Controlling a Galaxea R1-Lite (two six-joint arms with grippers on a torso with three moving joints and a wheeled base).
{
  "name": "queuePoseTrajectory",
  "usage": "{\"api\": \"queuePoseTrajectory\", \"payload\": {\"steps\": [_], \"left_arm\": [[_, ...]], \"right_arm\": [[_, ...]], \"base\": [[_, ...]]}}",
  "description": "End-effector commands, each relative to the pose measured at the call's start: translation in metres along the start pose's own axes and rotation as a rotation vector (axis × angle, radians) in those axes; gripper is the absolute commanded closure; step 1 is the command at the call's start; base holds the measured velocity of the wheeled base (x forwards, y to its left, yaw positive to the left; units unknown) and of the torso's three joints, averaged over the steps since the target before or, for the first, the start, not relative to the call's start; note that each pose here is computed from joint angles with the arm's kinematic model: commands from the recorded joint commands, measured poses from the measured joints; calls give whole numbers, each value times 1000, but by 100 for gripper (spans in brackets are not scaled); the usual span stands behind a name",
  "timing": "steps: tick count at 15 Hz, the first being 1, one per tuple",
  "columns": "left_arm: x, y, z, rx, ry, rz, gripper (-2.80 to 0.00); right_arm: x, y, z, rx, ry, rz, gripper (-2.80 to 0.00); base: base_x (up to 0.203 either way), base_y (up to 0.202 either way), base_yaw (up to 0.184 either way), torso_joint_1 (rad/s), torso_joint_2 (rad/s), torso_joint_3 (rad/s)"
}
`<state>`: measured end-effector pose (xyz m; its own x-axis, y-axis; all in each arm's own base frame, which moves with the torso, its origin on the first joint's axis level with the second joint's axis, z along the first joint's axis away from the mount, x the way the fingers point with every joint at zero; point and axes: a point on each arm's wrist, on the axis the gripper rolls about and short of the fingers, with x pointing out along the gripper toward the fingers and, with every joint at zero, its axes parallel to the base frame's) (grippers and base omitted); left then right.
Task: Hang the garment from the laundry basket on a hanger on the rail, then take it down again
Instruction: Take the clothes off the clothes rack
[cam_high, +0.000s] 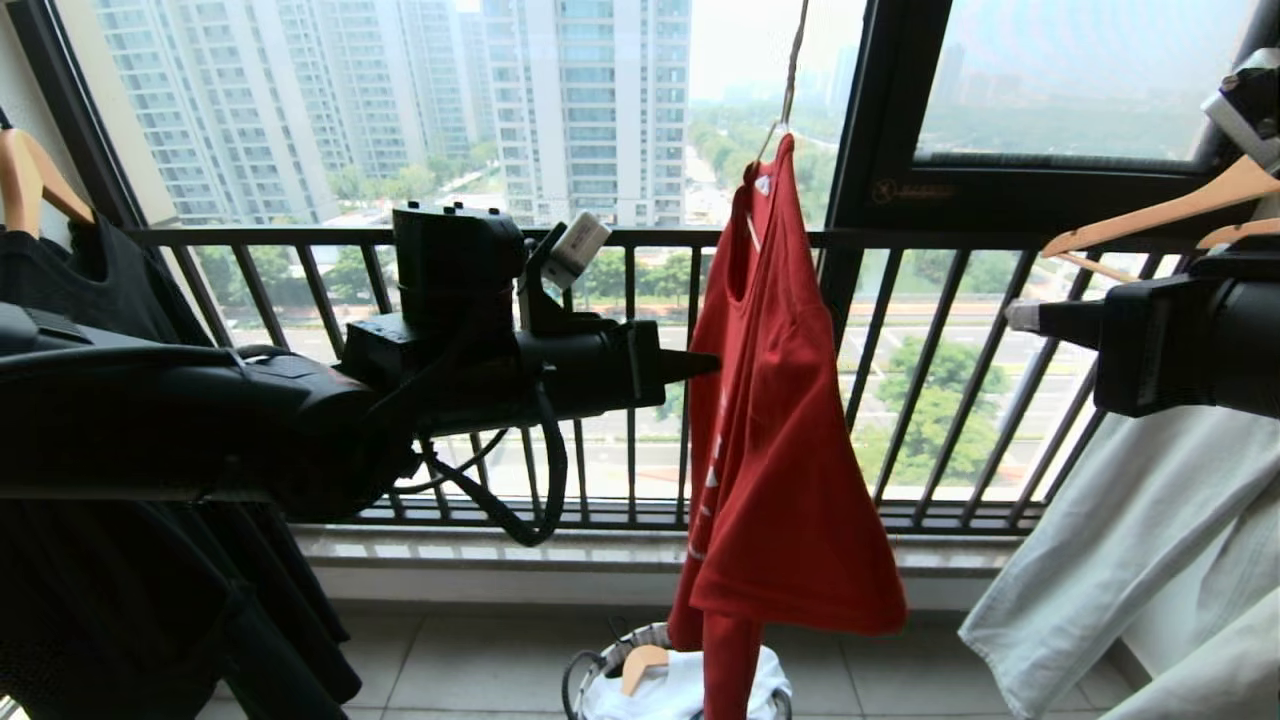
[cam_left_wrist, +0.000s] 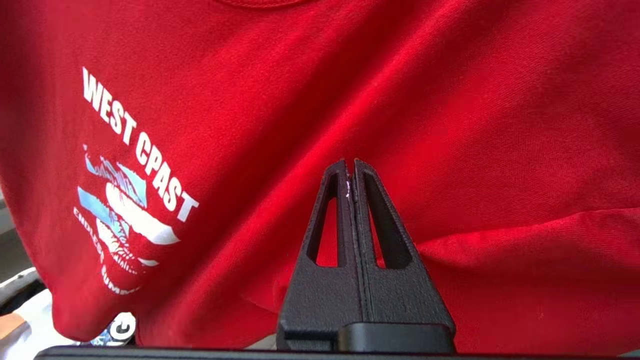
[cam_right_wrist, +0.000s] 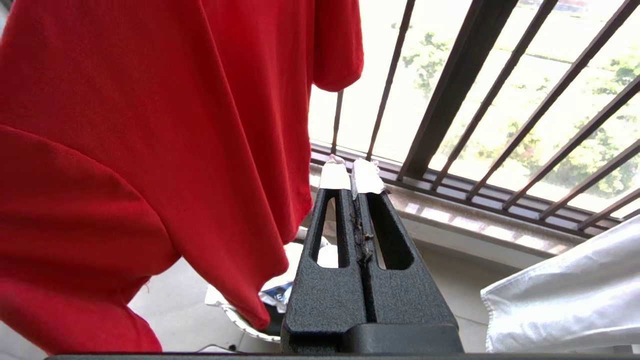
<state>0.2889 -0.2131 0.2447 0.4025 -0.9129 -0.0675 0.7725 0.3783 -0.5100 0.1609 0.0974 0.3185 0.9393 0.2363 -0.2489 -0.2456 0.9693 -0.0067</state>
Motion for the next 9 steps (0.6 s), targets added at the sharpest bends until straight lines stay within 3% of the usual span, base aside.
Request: {"api": "queuePoseTrajectory", "payload": {"steps": [1,9], "left_arm": [[15,-2,-10,-3,15,-37,0],[23,-11,-18,3,31,-69,0]], "right_arm": [[-16,-5,5,9,-45,4,0],[-32,-4,6,-22,-60,71,0]], "base": [[0,0,0,0,0,0],[0,0,0,0,0,0]]}}
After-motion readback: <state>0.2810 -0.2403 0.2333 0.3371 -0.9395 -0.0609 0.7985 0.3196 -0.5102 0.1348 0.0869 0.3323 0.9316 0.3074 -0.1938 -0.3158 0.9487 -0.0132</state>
